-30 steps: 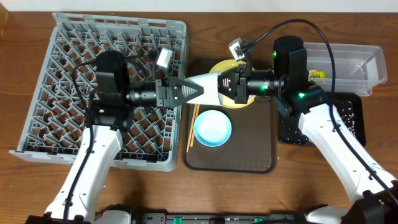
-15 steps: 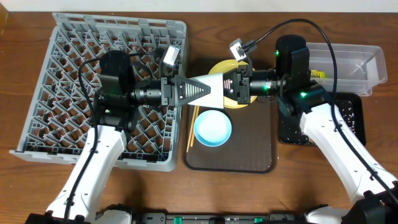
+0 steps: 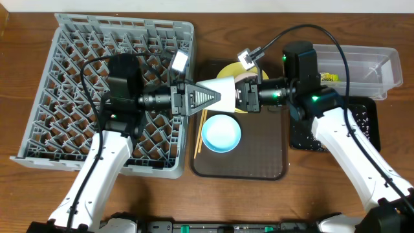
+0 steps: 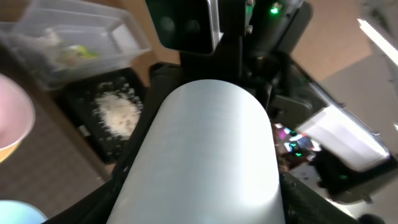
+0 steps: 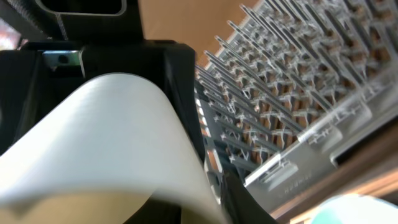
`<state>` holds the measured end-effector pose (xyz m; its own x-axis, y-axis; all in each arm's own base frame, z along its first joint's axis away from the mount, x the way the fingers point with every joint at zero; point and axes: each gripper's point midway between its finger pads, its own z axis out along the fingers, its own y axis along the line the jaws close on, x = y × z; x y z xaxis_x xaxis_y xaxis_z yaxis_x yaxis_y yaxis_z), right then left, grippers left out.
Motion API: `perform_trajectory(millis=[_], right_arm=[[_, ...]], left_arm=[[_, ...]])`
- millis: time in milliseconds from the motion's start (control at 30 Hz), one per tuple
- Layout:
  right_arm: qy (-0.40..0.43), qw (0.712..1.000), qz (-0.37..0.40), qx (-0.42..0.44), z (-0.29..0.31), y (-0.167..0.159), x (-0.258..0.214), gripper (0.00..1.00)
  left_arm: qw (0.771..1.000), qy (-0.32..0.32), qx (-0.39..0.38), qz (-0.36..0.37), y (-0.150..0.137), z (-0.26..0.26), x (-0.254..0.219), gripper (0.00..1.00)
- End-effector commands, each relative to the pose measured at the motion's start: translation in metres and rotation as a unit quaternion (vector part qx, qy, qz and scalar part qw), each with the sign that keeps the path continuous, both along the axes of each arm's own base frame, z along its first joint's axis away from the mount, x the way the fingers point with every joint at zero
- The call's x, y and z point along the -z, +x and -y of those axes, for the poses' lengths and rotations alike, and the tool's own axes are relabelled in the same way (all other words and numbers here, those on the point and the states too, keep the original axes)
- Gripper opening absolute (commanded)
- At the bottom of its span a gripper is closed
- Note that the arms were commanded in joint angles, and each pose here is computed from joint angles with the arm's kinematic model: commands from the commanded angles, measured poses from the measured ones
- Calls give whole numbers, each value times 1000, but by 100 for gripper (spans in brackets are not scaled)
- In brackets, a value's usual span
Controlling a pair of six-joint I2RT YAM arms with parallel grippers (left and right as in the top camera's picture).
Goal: Sort waste into correct bins and load items into the dishwasher
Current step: 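Grasp the white cup with the left gripper and release the right gripper, then place the white cup into the dish rack with the left gripper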
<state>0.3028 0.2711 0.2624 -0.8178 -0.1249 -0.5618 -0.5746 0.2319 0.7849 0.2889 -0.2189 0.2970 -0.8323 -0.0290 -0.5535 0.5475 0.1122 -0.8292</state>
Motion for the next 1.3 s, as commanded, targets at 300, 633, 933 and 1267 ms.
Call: perform_trajectory(millis=[300,633,933,1267], right_arm=[[-81,989,-20,119,85,41,43,25],[-256,948,-28,187,136,34,84,26],[-385,897,7,217,158,18,77,35],[-386,898,16,210,152,17,76,35]], left_arm=[[959,184,-214,25,57,-71,72,7],[809,417,-410,-65,31,-201,99,6],[702,515,-457,-179,-6,-257,133,6],[686,541,-413,-256,-9,-256,178,6]])
